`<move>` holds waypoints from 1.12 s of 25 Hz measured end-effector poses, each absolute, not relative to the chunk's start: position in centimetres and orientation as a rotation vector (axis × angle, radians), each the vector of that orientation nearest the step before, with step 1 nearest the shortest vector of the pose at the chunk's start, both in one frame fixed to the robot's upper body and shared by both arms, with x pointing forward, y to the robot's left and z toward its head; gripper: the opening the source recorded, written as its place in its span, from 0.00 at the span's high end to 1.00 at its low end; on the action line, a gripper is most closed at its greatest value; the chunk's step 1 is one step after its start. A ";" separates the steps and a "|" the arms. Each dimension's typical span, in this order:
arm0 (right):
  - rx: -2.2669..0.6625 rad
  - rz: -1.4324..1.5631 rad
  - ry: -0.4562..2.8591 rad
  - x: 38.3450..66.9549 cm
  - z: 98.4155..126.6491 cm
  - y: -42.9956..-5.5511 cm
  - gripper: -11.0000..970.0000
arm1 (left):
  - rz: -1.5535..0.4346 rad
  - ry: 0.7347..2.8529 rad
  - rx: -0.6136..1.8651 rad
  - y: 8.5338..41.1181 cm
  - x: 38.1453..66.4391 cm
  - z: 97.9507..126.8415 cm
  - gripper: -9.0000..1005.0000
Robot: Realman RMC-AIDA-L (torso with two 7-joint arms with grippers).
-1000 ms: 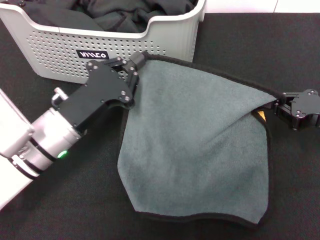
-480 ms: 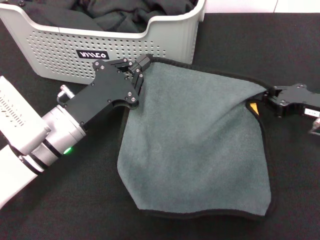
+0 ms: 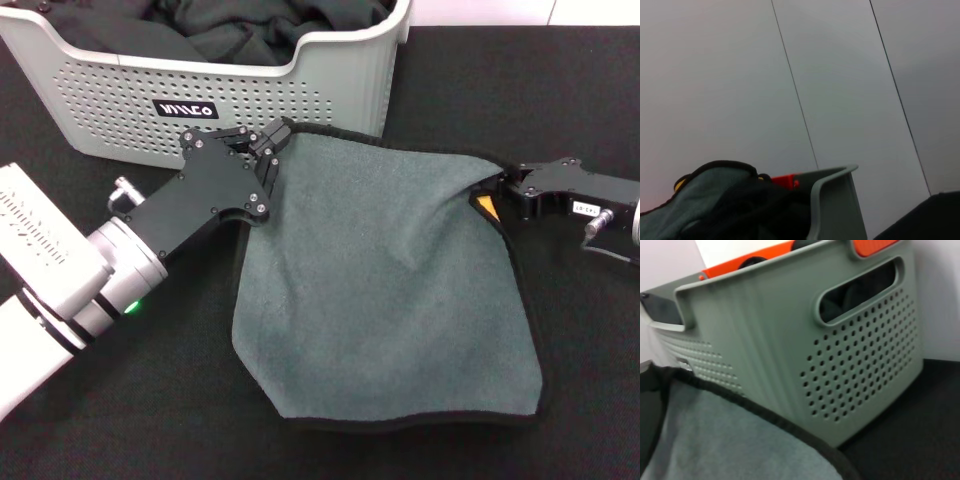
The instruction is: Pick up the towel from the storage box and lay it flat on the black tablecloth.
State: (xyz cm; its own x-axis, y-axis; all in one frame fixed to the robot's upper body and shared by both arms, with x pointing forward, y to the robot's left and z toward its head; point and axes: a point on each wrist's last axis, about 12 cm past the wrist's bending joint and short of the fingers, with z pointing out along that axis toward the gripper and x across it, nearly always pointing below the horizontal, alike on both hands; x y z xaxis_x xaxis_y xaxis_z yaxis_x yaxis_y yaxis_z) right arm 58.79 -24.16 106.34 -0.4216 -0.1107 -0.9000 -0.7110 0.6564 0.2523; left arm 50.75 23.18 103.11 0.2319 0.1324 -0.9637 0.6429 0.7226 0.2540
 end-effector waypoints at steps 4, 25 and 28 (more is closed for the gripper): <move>-0.636 0.772 1.937 59.0 106.0 -24.1 0.98 | -0.371 1.324 0.724 23.4 50.7 102.9 0.97; -0.583 0.683 1.707 55.9 109.8 -30.1 0.40 | -0.301 1.292 0.489 26.8 48.0 103.1 0.63; -0.658 0.787 1.569 54.2 111.2 -30.8 0.31 | -0.380 1.206 0.452 27.1 46.7 103.9 0.51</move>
